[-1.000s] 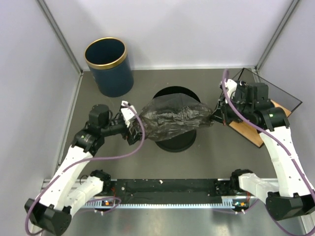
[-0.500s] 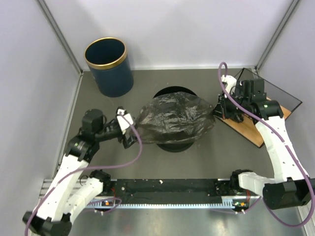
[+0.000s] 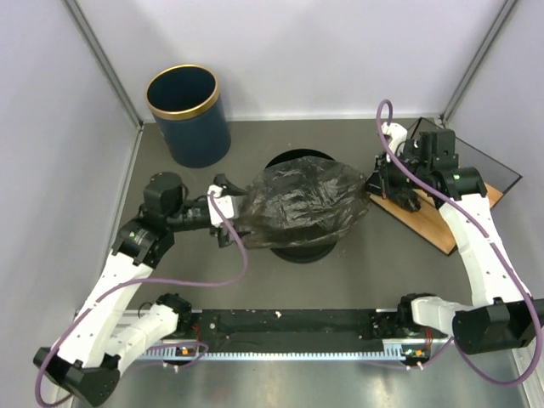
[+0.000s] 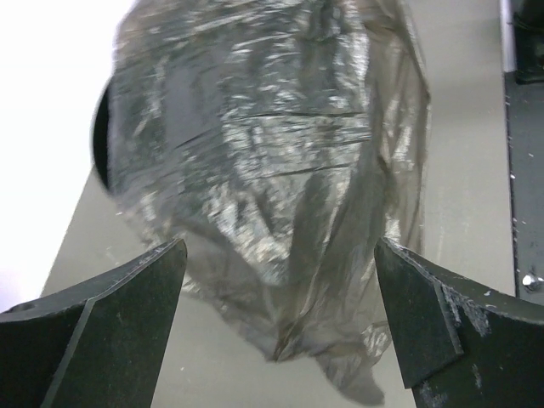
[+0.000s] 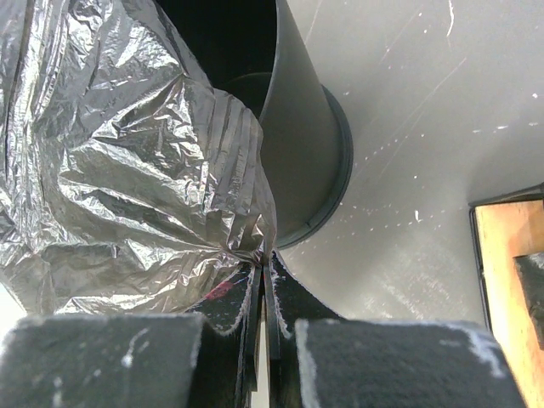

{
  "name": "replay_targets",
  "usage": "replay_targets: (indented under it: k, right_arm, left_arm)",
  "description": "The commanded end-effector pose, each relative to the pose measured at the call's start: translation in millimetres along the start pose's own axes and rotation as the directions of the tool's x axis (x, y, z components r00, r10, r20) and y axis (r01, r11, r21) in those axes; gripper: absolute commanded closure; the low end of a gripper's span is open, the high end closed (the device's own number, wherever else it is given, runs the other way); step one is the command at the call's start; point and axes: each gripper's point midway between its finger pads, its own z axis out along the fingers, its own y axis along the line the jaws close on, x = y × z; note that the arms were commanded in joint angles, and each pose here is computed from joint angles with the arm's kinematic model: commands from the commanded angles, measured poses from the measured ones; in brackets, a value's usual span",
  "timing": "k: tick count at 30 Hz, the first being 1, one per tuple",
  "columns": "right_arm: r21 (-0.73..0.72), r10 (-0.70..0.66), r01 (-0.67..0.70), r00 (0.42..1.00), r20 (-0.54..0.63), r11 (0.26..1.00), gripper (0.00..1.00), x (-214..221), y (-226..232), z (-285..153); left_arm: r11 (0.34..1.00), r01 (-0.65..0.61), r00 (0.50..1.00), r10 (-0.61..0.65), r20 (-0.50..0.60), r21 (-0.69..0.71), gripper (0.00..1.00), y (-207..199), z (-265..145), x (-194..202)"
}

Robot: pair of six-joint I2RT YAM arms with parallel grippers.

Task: Put the trash bags into the trash bin

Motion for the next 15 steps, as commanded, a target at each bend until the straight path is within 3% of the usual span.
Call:
replay_targets:
  k: [1,5,8,9,11,12,14,15]
  right_arm:
    - [0.003,-0.052,0.052,0.996,0.079,0.999,1.00,-28.1,1.7,-8.1]
    - [0.003,-0.054,0.054,0.995,0.085,0.999,1.00,-31.3,0.3,-6.3]
    - [0.010,-0.055,0.054,0.994,0.090,0.998,1.00,-36.1,-3.3,-3.9]
    - [0.014,-0.055,0.054,0.994,0.092,0.998,1.00,-37.4,-4.3,-3.6]
    - [0.027,-0.064,0.061,0.992,0.105,0.998,1.00,-42.9,-7.1,-3.5]
    - [0.033,-0.066,0.063,0.991,0.113,0.997,1.00,-46.4,-7.9,-4.6]
    - [0.037,-0.069,0.065,0.990,0.125,0.997,1.00,-50.5,-9.0,-3.6]
    - [0.039,-0.068,0.063,0.989,0.130,0.997,1.00,-53.1,-9.1,-3.7]
  left_arm:
    - [0.986,-0.141,0.990,0.143,-0.013,0.093,0.02,-10.2,13.5,0.4]
    - [0.973,-0.221,0.972,0.225,-0.068,0.062,0.16,-0.8,24.0,12.3]
    - [0.963,-0.270,0.960,0.271,-0.073,0.020,0.50,14.1,28.3,6.9]
    - [0.963,-0.270,0.961,0.269,-0.060,0.002,0.66,17.5,28.3,1.1]
    - [0.959,-0.282,0.959,0.282,-0.014,-0.037,0.82,25.3,28.1,-16.2]
    - [0.967,-0.248,0.969,0.249,0.005,-0.051,1.00,26.6,28.2,-22.2]
    - [0.967,-0.222,0.973,0.227,0.031,-0.124,1.00,41.7,28.3,-35.9]
    - [0.978,-0.141,0.988,0.149,0.039,-0.156,1.00,47.4,30.5,-36.3]
